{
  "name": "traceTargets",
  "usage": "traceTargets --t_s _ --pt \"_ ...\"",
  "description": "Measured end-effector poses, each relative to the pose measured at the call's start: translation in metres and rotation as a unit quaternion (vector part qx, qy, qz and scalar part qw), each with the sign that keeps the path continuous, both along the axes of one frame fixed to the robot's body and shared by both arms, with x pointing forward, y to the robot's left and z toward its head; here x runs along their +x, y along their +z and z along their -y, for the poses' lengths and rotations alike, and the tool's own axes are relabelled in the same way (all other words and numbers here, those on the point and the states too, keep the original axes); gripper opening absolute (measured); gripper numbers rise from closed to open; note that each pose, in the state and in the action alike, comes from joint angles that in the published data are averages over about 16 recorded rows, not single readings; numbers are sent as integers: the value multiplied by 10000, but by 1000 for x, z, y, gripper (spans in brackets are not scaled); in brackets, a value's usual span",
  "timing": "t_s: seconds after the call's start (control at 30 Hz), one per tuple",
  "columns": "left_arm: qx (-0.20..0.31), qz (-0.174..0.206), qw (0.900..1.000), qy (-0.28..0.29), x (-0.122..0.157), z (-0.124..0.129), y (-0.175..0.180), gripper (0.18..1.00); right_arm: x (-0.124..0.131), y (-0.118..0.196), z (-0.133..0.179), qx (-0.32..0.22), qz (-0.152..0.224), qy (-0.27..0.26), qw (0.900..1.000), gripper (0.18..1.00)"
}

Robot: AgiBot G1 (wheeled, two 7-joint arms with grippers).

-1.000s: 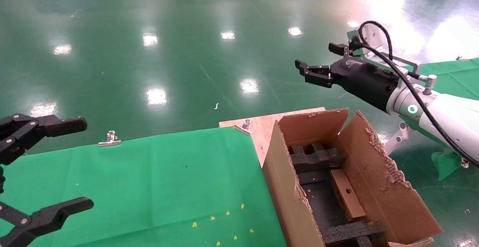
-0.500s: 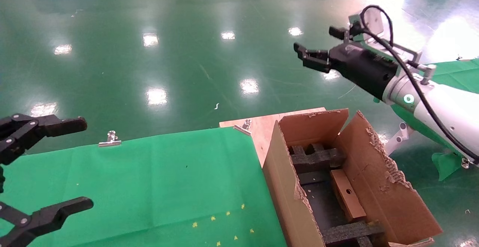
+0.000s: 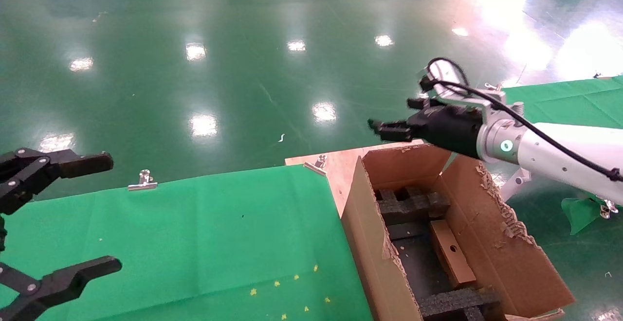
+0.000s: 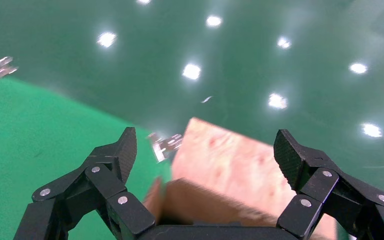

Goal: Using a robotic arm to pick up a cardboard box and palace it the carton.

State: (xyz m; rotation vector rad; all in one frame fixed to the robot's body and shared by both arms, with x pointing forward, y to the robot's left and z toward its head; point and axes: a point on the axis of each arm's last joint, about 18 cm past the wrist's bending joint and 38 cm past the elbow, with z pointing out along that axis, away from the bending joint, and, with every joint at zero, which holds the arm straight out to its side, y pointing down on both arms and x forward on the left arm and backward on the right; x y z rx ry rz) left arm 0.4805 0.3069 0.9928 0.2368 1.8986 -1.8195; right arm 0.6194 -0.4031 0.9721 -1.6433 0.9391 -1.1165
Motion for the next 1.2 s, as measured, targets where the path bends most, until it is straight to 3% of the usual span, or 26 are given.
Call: traceTargets --t_s 0.33,0.6,0.83,1.2 --pt "0 0 10000 0 0 0 0 1001 -17 -10 -38 -2 -465 1163 9921 1001" --pt "0 0 10000 0 0 0 0 1001 -44 -9 -69 -20 -428 2401 9698 1001" --pt "0 0 10000 0 0 0 0 1001 -77 0 -90 -60 -17 3563 9343 1001" --pt "-1 0 10000 1 0 0 0 1001 -135 18 -101 -159 1156 5044 8555 1001"
